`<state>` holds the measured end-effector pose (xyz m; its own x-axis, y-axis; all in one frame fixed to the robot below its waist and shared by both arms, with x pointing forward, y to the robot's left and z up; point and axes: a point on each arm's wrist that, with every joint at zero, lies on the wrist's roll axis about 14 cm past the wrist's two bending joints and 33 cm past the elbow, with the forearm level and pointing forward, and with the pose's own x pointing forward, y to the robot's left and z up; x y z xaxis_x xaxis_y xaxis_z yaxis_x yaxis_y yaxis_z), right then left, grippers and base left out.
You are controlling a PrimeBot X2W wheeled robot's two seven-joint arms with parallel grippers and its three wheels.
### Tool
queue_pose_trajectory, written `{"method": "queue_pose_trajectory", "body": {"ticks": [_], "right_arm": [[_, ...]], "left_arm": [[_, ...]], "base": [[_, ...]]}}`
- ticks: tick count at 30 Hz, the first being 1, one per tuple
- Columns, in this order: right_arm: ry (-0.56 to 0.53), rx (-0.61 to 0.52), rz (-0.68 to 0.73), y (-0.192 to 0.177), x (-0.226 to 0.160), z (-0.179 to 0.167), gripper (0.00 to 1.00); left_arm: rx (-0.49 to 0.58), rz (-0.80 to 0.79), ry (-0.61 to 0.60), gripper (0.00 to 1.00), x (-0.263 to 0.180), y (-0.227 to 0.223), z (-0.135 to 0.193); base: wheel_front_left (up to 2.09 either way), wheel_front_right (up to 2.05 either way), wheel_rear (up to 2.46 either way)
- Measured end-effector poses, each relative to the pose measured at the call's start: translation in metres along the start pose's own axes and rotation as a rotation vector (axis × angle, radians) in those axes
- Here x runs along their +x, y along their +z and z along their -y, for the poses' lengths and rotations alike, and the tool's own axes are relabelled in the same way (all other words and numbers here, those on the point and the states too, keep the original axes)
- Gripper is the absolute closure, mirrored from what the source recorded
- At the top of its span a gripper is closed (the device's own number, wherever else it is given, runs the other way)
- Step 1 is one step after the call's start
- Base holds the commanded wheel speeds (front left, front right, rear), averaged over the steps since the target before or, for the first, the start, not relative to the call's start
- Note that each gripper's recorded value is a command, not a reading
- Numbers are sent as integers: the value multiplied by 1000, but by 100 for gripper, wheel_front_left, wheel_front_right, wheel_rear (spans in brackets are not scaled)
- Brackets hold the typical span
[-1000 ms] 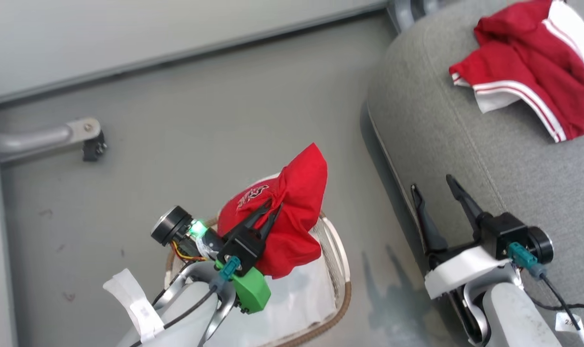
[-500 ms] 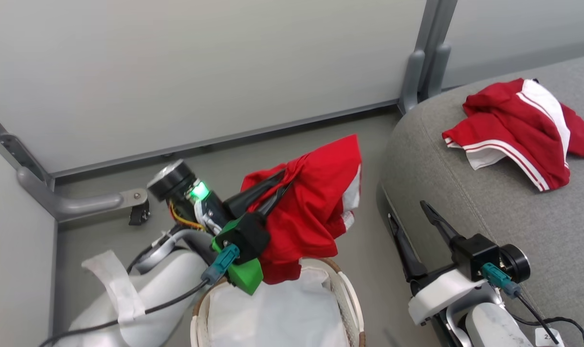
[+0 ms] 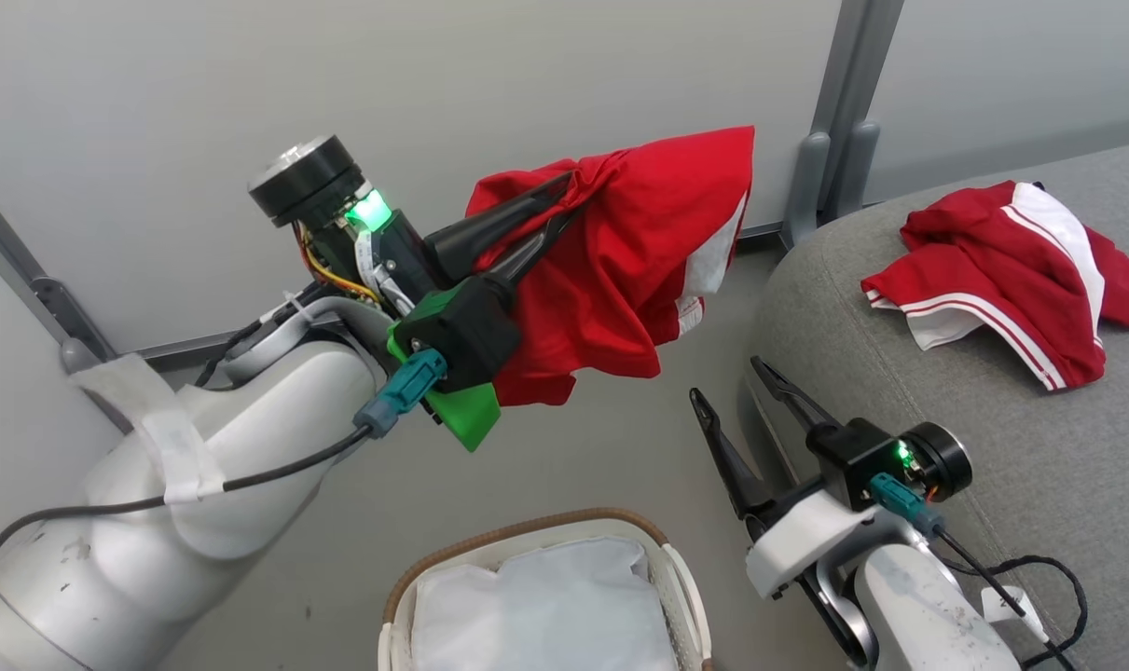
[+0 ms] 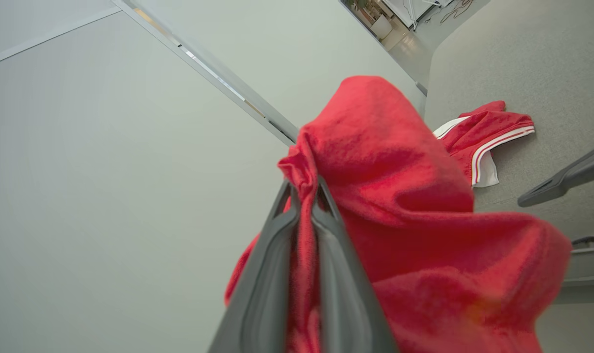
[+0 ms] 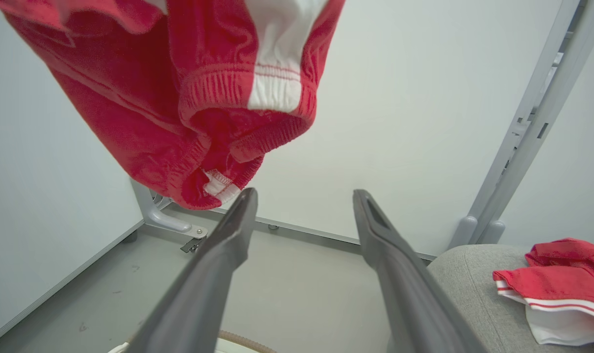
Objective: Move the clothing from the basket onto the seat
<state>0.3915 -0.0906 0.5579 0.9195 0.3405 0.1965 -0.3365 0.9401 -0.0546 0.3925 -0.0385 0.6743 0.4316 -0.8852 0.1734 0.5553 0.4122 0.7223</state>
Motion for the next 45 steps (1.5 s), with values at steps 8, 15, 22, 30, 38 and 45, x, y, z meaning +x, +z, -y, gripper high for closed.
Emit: {"method": "queue_pose_trajectory", "body": {"ticks": [8,15,22,30,38,45], "right_arm": [[25,-55,46,19,24,2,0],[49,-92,120,47,42,-1,0],[71,-115,177,67,49,-7,61],[76,-114,206,76,46,-9,100],[42,-100,186,66,39,1,100],[6,-97,165,58,38,13,100]], "left_arm": [[-11,29,-26,100,6,12,2],[-68,29,-56,100,4,12,17],[-152,-7,-51,100,-4,-1,26],[-298,-86,30,100,-19,-34,33],[-491,-130,149,0,-32,-58,50],[-678,-152,285,0,-44,-72,70]], "base": [[0,0,0],[0,0,0],[0,0,0],[0,0,0],[0,0,0],[0,0,0]]}}
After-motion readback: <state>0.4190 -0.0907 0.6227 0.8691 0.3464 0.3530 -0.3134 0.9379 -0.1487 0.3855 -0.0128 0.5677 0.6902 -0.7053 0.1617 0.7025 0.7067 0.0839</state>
